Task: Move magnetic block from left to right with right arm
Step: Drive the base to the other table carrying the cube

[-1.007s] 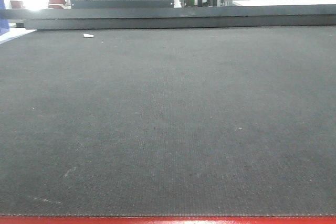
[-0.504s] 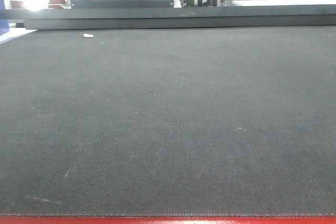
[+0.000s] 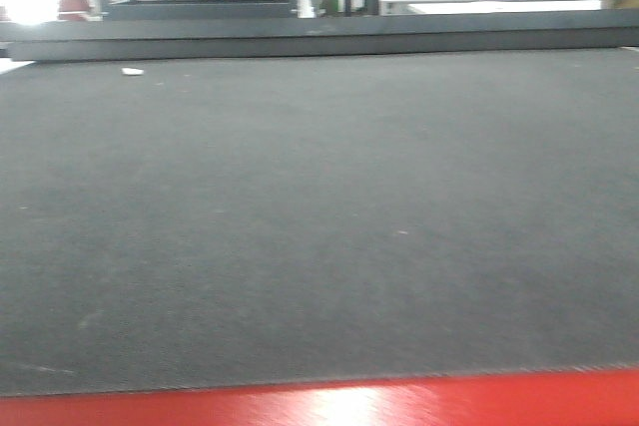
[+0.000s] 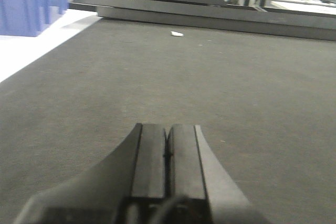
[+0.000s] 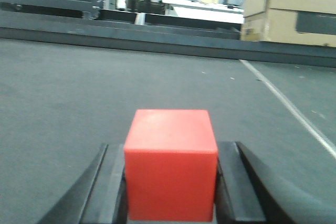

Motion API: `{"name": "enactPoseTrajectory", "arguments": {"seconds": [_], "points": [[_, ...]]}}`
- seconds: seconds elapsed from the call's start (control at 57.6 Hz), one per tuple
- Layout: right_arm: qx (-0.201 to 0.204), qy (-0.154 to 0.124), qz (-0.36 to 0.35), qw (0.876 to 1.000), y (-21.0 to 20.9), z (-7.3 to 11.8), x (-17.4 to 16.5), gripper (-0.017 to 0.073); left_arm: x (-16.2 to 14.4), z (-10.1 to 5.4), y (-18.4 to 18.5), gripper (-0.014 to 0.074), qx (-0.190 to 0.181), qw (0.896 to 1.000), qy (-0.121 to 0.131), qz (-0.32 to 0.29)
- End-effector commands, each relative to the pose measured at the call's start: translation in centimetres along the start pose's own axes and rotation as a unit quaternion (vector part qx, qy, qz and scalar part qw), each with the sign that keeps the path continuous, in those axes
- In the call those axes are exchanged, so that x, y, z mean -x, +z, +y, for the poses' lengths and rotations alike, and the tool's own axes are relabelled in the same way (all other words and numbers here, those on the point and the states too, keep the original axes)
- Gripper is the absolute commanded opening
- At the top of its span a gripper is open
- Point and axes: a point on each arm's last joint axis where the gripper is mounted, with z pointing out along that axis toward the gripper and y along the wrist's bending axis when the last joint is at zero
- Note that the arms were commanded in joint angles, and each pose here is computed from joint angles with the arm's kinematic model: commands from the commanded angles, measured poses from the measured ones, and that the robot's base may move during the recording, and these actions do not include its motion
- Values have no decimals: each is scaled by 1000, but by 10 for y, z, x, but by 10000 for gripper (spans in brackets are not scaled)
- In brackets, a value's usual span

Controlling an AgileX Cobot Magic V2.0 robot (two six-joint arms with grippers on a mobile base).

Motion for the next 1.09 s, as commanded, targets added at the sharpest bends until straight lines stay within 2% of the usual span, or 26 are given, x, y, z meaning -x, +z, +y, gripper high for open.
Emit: {"name": "enactPoseTrajectory", "arguments": {"seconds": [0.0, 1.077], "points": [[-3, -6, -55, 998, -1, -1, 17, 288, 5, 0, -1, -117, -1, 999, -2, -43], [-3, -6, -55, 998, -1, -1, 17, 288, 5, 0, -1, -117, -1, 999, -2, -43]]}}
